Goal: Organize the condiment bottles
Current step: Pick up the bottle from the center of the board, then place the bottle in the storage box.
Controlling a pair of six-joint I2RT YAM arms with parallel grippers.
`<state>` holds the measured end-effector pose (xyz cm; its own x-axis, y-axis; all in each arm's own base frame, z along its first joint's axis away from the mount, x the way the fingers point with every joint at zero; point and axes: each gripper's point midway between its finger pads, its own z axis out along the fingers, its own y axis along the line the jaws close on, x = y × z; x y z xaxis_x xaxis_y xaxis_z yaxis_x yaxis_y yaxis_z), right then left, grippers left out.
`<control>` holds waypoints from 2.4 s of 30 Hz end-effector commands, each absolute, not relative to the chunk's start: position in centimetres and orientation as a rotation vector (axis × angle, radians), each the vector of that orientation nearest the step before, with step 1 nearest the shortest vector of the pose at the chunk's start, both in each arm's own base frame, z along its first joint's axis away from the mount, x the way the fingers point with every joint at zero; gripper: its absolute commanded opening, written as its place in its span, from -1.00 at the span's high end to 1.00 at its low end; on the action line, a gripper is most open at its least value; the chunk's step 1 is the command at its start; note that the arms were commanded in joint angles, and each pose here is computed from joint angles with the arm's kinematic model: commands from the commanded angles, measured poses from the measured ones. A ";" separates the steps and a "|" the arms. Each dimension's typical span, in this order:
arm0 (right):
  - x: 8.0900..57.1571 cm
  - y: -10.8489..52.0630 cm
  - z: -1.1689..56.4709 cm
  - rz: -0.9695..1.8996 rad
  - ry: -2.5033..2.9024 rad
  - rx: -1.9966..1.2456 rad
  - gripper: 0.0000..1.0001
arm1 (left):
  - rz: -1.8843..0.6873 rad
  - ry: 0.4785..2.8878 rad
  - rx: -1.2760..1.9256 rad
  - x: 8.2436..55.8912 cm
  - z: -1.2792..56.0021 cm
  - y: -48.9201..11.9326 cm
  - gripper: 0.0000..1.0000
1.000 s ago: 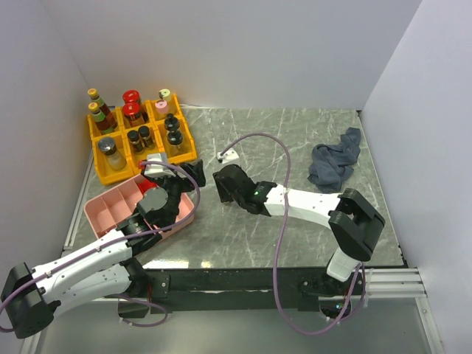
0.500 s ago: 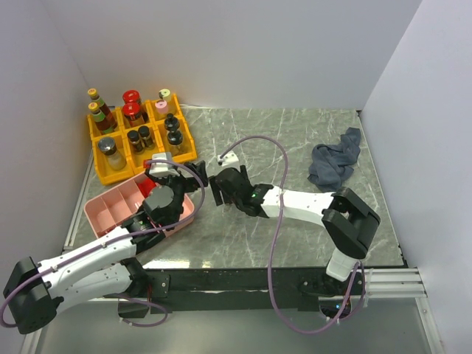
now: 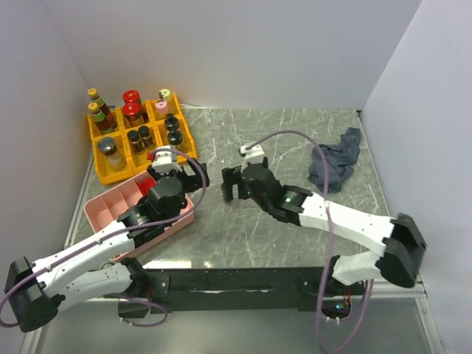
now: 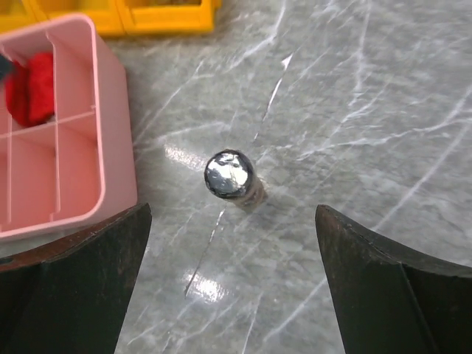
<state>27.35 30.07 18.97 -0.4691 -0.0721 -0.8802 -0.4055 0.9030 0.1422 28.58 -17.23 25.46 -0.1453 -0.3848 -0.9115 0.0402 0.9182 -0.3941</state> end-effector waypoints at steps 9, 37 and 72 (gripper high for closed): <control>28.2 17.4 19.5 0.374 2.003 0.099 -1.00 | -0.409 2.060 0.155 29.4 20.5 -26.8 -0.95; 27.6 16.0 21.7 0.475 1.841 0.157 -1.00 | -0.219 2.275 0.254 31.4 11.4 -29.3 0.20; 27.4 16.3 22.4 0.497 1.823 0.117 -1.00 | -0.111 1.778 -0.427 41.9 32.1 -10.2 0.98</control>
